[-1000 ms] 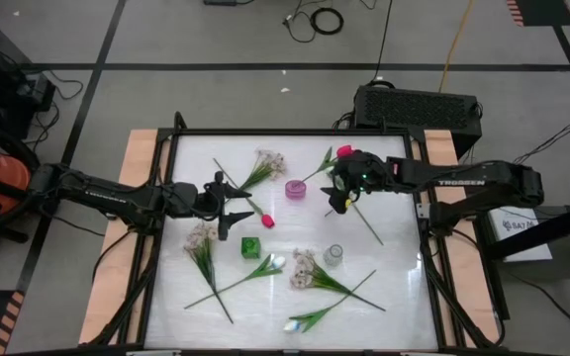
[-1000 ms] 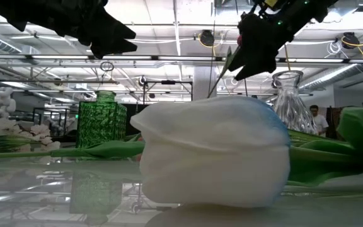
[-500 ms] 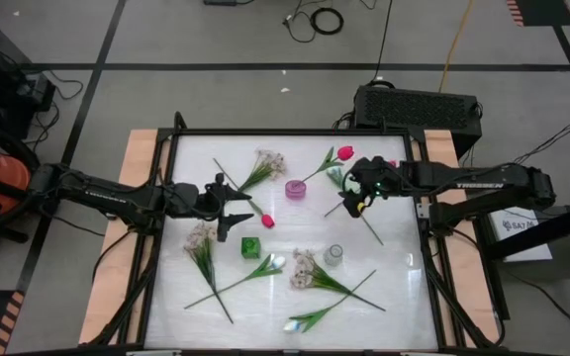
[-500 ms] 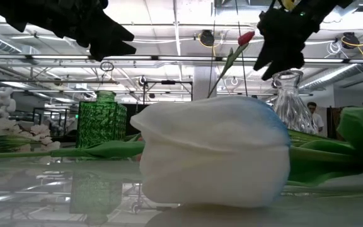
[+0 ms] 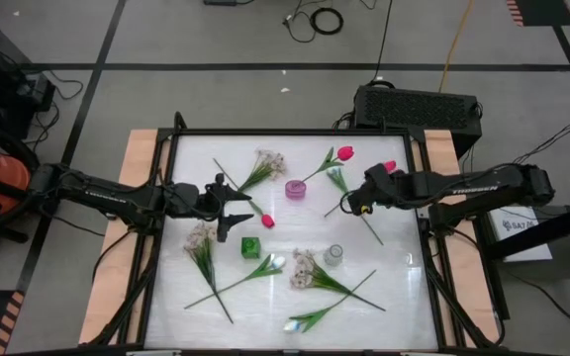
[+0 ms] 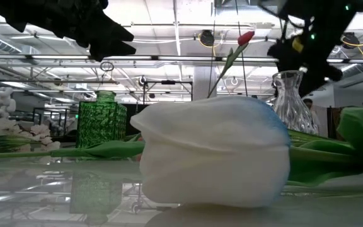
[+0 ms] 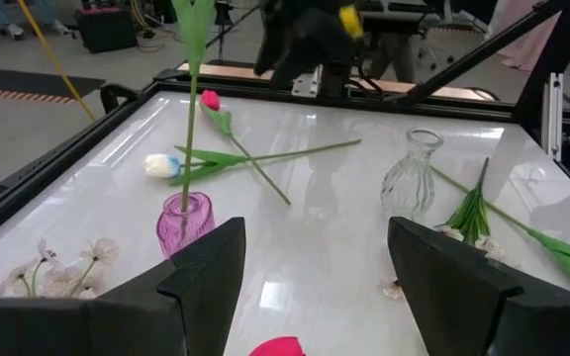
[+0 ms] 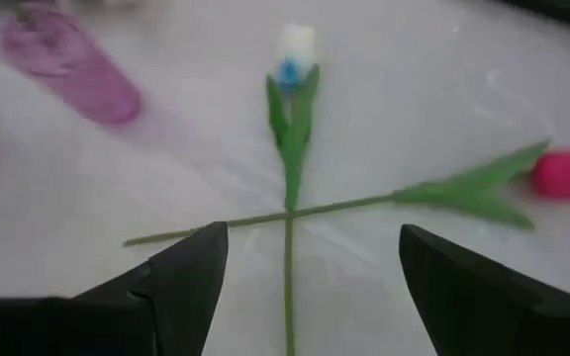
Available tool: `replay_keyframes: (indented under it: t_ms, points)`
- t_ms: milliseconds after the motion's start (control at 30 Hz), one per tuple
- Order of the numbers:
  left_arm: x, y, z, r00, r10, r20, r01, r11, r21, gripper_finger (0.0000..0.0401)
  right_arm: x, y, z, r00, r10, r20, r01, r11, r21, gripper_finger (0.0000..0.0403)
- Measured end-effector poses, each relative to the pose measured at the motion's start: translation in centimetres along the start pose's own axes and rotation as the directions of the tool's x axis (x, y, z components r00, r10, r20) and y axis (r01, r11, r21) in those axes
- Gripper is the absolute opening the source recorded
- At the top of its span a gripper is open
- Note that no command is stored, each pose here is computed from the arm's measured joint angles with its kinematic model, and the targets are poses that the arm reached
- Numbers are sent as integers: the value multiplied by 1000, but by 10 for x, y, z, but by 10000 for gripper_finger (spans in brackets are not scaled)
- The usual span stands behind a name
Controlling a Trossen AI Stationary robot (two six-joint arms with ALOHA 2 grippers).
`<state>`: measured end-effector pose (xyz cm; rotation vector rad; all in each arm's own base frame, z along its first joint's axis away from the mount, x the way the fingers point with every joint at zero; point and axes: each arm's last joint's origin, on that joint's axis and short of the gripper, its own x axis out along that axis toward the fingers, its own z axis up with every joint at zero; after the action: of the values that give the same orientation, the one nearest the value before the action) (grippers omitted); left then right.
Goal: Sort flowers into vase by color
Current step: Put the right red flower into the purple vase
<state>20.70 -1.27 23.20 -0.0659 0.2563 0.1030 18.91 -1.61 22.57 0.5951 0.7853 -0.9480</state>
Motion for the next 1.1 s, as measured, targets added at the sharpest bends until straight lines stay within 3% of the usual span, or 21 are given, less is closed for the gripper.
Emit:
replay_keyframes:
  t_ms: [167,333,533,867,1100]
  points:
    - [0,0,0,1000,0,0,0,1000,0,256,32,-8,-32,999,36,15,-38,987,153,290]
    - [0,0,0,1000,1,1,-1,1000,1,256,52,-21,-49,992,9,126,-48,951,306,290]
    - [0,0,3,1000,2,30,-2,1000,4,256,58,-24,-47,970,-19,242,-71,932,356,270]
    - [0,0,5,999,10,50,-11,1000,22,256,77,-24,-51,973,-79,219,-24,901,433,219]
    - [0,0,4,999,12,44,-13,1000,27,256,93,-15,-52,965,-88,246,-29,900,435,210]
